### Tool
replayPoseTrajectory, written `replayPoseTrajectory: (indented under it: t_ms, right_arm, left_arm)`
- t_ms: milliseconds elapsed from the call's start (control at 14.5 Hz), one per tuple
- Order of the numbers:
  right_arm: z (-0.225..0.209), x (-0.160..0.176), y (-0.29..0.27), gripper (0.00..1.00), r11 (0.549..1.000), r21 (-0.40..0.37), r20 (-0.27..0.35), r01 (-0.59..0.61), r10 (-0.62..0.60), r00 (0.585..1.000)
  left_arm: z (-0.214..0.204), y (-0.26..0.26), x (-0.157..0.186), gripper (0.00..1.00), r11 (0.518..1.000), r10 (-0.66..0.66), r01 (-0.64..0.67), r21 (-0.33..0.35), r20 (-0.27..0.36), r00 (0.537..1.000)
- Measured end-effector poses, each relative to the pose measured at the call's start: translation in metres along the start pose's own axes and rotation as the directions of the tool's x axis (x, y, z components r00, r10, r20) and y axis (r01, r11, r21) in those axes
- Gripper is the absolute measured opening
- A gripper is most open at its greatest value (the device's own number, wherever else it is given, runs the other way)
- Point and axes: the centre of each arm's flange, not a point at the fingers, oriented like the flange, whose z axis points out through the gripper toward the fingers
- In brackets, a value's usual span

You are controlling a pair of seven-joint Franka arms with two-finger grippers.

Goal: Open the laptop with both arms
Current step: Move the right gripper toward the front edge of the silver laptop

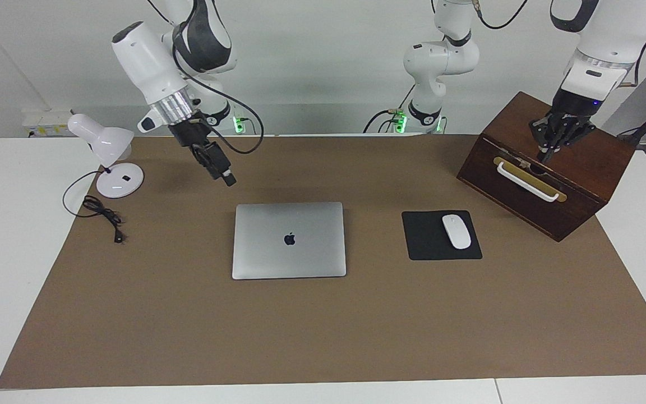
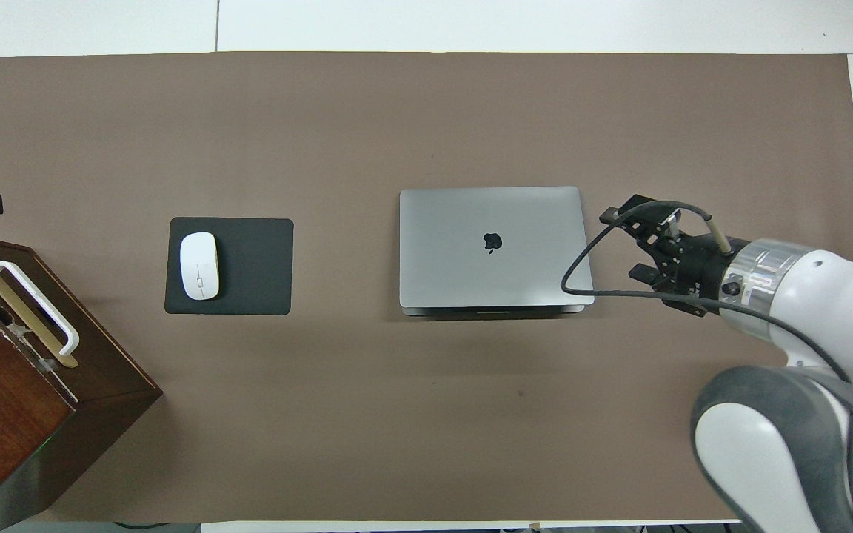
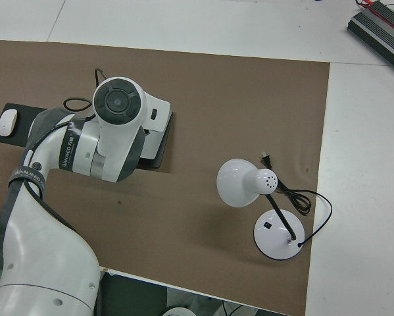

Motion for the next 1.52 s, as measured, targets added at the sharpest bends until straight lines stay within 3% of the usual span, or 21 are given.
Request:
replayPoseTrajectory:
  t_ms: [207, 415, 967, 1520]
  right_arm:
    - [0.025, -0.026, 0.014, 0.99, 0.999, 0.017, -0.017, -0.027, 0.028, 0.999]
    - [0.042, -0.041, 0.030, 1.00, 0.998, 0.029, -0.013, -0.056, 0.056, 0.998]
    - [0.085, -0.075, 0.067, 1.00, 0.992, 0.043, -0.020, -0.122, 0.123, 0.992]
    - [0.144, -0.095, 0.090, 1.00, 0.990, -0.016, -0.048, -0.138, 0.137, 0.989]
  left_arm:
    - [0.021, 0.025, 0.000, 0.01, 0.998, 0.021, -0.023, -0.053, -0.032, 0.999]
    - [0.045, 0.064, -0.012, 0.01, 0.993, 0.071, -0.080, -0.082, -0.108, 0.992]
    - [0.104, 0.143, -0.101, 0.01, 0.966, 0.199, -0.240, -0.101, -0.306, 0.931]
    - [0.162, 0.207, -0.167, 0.01, 0.915, 0.306, -0.387, -0.116, -0.425, 0.852]
